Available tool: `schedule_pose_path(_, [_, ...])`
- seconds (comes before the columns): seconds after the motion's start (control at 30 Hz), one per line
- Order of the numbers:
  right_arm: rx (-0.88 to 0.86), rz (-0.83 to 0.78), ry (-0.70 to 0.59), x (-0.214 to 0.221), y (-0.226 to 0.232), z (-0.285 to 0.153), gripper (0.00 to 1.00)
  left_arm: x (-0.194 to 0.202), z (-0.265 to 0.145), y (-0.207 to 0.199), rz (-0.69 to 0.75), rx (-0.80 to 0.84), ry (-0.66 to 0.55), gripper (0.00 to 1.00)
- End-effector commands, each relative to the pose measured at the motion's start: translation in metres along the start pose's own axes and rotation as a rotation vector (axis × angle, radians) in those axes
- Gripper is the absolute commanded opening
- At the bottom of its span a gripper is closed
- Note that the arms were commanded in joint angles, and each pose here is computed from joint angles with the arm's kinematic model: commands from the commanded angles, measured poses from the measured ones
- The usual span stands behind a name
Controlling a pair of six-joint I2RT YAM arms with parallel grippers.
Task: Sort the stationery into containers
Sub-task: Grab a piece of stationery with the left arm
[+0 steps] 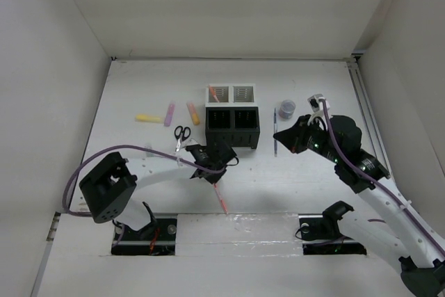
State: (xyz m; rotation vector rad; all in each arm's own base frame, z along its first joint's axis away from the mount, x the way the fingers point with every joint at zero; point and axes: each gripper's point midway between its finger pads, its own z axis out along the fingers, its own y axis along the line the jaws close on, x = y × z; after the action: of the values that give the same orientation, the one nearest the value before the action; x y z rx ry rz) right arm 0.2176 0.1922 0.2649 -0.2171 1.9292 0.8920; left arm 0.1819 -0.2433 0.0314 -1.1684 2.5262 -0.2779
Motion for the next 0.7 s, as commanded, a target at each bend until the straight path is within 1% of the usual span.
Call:
schedule_pose_path(0.0, [-0.046, -0.019, -0.018, -0.006, 0.009, 0.005, 0.00, -0.002, -0.029, -0.013, -0.009, 0.064, -0.017, 0.00])
schedule_pose_path(0.2, [-0.033, -0.021, -0.038, -0.017, 0.010, 0.007, 0.00, -0.008, -0.077, -0.035, 0.019, 0.199, -0.056, 0.00])
schedule_pose_path(0.3, [-0.033, -0.021, -0.038, -0.020, 0.011, 0.008, 0.00, -0.017, -0.109, -0.053, 0.033, 0.307, -0.099, 0.00])
schedule_pose_path(0.33, [-0.033, -0.021, -0.038, -0.020, 0.011, 0.008, 0.00, -0.025, -0.117, -0.058, 0.041, 0.338, -0.134, 0.00])
schedule_pose_path(0.37, [-0.058, -0.024, -0.036, -0.020, 0.016, 0.008, 0.00, -0.030, -0.126, -0.064, 0.041, 0.374, -0.148, 0.00])
schedule_pose_path(0.4, [-0.075, -0.027, -0.038, -0.021, 0.019, 0.008, 0.00, -0.034, -0.132, -0.067, 0.110, 0.406, -0.171, 0.00])
schedule_pose_path(0.43, [-0.087, -0.027, -0.032, -0.020, 0.021, 0.009, 0.00, -0.039, -0.148, -0.076, 0.107, 0.478, -0.178, 0.00])
schedule_pose_path(0.47, [-0.111, -0.033, -0.039, -0.021, 0.024, 0.010, 0.00, -0.047, -0.152, -0.078, 0.126, 0.511, -0.218, 0.00])
schedule_pose_path(0.53, [-0.166, -0.026, -0.014, -0.012, 0.031, 0.011, 0.00, -0.058, -0.175, -0.085, 0.223, 0.604, -0.275, 0.00])
schedule_pose_path(0.6, [-0.236, -0.025, -0.003, -0.008, 0.042, 0.011, 0.00, -0.074, -0.186, -0.085, 0.234, 0.631, -0.343, 0.00])
schedule_pose_path(0.67, [-0.294, 0.019, 0.025, 0.002, 0.049, 0.011, 0.00, -0.088, -0.206, -0.086, 0.257, 0.685, -0.402, 0.00])
